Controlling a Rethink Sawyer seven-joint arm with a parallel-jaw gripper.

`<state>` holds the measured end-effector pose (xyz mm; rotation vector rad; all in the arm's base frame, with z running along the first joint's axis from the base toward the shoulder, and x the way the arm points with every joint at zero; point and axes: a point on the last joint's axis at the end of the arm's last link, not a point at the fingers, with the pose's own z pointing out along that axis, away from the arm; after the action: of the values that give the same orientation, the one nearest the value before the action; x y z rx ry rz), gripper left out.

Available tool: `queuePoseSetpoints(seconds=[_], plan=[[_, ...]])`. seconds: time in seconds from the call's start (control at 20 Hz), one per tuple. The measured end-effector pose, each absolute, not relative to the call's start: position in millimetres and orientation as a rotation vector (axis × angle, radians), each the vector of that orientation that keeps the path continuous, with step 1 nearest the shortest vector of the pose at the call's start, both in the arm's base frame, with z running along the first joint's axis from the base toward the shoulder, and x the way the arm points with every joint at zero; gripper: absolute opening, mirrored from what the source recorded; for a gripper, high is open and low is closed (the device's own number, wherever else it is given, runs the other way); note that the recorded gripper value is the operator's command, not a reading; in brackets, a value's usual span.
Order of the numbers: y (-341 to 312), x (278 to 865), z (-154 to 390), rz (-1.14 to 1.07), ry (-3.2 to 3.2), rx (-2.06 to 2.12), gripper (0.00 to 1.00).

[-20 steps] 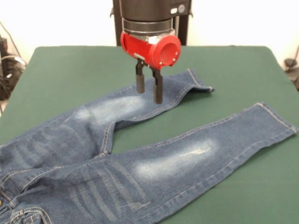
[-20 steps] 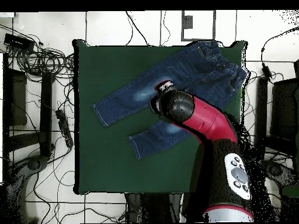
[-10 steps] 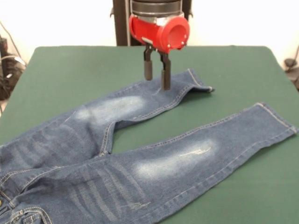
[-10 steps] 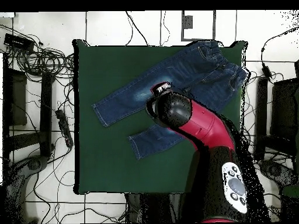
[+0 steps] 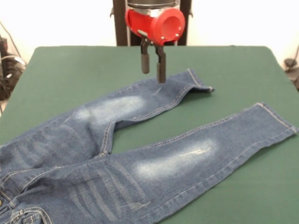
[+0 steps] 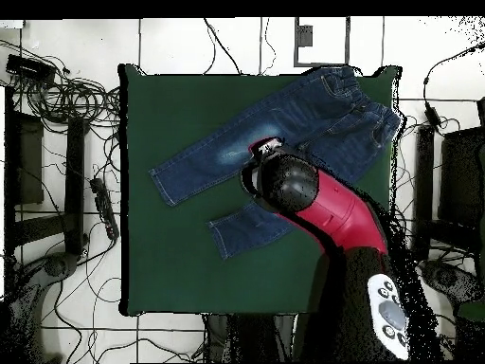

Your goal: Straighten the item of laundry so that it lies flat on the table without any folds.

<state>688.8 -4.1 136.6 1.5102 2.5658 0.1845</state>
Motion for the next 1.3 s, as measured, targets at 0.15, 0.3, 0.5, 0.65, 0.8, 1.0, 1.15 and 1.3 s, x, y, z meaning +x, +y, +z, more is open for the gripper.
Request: queuePoseSetpoints(seconds=[0.15, 0.3, 0.5, 0.65, 0.8, 1.0, 1.15, 1.3], plan=[[-15.1, 684.0, 135.2, 0.178, 2.553, 1.535, 1.00], [-28.3, 678.8, 131.8, 0.168, 2.534, 1.562, 1.00], [-35.7, 671.3, 127.9, 0.152, 2.527, 1.582, 1.00], [-39.9, 665.9, 126.6, 0.135, 2.526, 1.592, 1.00], [-43.3, 662.7, 125.3, 0.128, 2.524, 1.602, 1.00], [-49.4, 658.4, 122.4, 0.120, 2.515, 1.616, 1.00], [-51.7, 655.4, 120.1, 0.111, 2.503, 1.617, 1.00], [-52.8, 650.6, 116.5, 0.099, 2.492, 1.617, 1.00]])
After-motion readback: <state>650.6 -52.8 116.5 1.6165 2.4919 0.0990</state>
